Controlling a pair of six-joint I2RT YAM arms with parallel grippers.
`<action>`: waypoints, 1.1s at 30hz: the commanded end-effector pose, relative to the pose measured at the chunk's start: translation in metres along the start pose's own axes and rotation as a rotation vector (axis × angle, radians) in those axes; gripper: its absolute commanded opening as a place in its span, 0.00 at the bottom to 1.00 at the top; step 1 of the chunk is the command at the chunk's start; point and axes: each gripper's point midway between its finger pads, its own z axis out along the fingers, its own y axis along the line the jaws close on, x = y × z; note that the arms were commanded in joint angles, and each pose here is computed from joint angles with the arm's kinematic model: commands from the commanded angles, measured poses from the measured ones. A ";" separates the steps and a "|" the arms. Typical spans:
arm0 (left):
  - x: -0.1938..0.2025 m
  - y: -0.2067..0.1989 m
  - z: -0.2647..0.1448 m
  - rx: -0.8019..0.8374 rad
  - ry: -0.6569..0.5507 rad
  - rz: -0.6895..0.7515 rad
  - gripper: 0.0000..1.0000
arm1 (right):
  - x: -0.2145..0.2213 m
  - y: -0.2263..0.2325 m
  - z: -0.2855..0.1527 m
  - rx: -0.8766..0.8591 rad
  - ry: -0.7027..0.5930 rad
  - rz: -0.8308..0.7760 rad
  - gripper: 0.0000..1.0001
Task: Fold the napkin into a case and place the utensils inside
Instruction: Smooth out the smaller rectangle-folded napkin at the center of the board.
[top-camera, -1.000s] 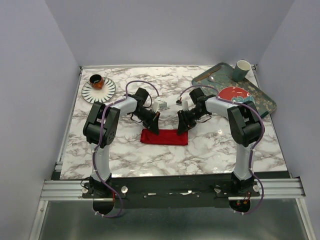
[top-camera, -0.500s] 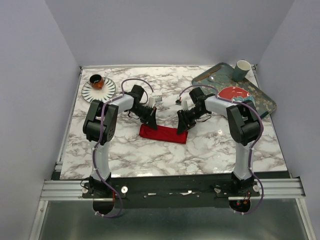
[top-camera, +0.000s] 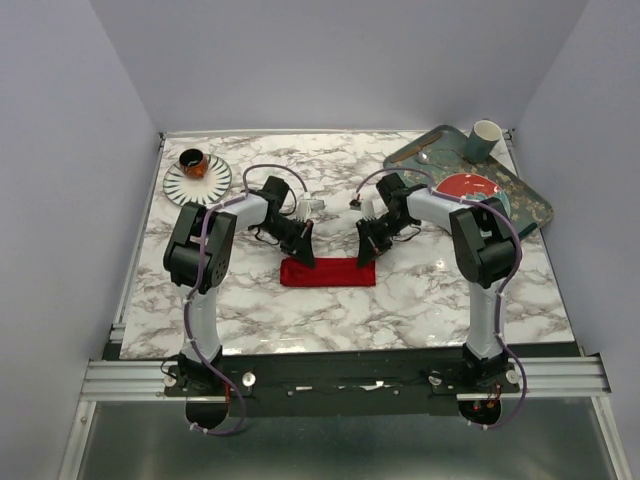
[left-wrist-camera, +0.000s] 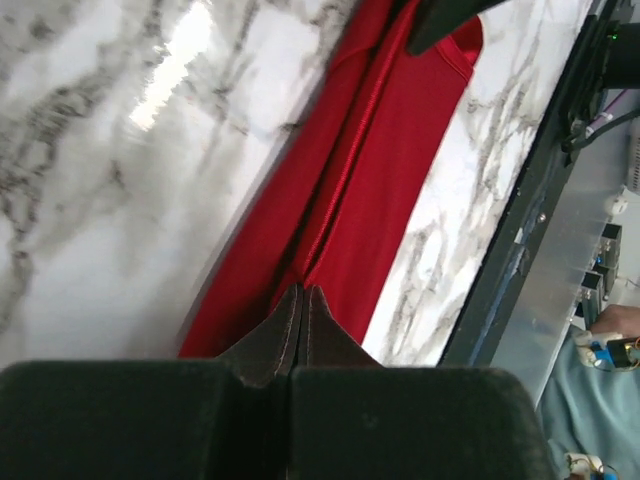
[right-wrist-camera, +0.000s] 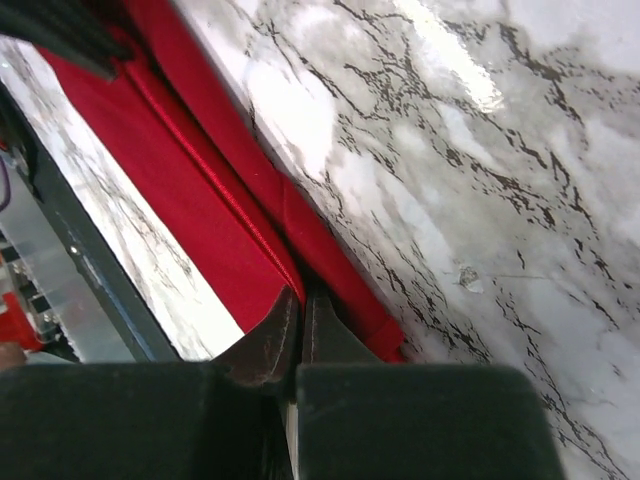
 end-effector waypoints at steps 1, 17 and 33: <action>0.007 -0.032 -0.007 0.038 -0.028 -0.001 0.00 | 0.010 -0.016 0.009 0.068 0.077 -0.102 0.02; 0.013 0.015 0.015 -0.067 0.026 -0.089 0.00 | 0.010 -0.018 0.008 0.083 0.100 -0.134 0.05; 0.018 0.017 0.015 -0.118 0.041 -0.090 0.00 | -0.031 0.034 -0.056 0.132 -0.073 -0.191 0.57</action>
